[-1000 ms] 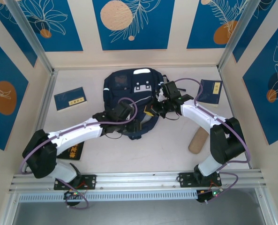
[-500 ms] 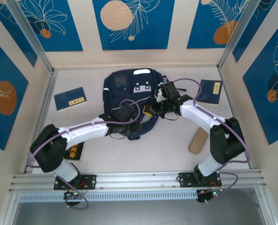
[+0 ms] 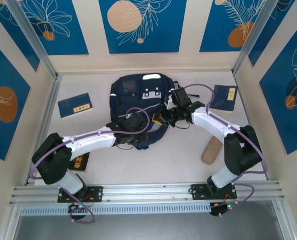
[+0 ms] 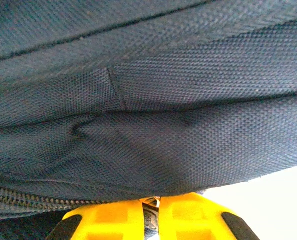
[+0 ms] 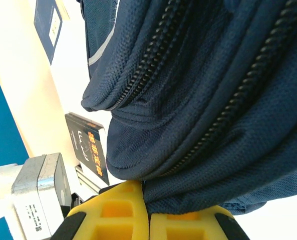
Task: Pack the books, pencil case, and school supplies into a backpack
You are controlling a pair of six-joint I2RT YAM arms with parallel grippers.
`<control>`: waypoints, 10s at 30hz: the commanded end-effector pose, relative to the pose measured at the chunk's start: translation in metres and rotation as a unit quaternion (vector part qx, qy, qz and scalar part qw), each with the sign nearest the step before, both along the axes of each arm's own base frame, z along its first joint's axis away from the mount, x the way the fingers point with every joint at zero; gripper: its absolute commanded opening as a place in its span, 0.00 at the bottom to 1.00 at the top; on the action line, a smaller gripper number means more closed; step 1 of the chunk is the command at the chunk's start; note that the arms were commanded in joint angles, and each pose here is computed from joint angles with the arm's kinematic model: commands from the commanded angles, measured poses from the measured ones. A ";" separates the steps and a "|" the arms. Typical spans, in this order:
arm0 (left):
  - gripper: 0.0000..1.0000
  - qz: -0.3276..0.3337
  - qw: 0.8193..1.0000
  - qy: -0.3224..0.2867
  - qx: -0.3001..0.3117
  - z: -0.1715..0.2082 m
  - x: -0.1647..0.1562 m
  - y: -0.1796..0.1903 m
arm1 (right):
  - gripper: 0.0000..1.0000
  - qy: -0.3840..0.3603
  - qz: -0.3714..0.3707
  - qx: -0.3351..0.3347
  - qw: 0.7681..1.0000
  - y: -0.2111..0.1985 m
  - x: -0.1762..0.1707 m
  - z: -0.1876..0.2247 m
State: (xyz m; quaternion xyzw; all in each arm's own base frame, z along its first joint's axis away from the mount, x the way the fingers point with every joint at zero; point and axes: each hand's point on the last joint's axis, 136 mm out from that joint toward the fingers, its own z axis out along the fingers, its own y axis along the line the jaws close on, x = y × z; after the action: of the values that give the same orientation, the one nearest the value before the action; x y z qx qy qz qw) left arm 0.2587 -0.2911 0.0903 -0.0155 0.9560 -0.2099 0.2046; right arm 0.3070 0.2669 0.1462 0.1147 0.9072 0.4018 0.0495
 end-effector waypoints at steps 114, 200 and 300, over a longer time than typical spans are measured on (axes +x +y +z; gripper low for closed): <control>0.01 -0.255 0.967 0.008 0.005 0.003 -0.042 -0.037 | 0.14 0.161 -0.231 -0.151 0.948 -0.101 -0.052 -0.089; 0.95 0.150 0.957 -0.003 0.247 0.049 0.085 0.233 | 0.99 -0.075 -0.094 -0.197 0.973 -0.084 -0.034 0.003; 1.00 0.175 0.959 0.218 0.045 -0.070 -0.073 0.174 | 0.95 0.003 -0.036 -0.157 0.987 -0.026 -0.033 -0.021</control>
State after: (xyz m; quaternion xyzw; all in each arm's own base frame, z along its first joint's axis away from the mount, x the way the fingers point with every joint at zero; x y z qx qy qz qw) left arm 0.2305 -0.1016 0.0386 -0.1943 0.9674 -0.1167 0.1130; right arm 0.2751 0.2378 0.1223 0.1308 0.9549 0.2525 0.0857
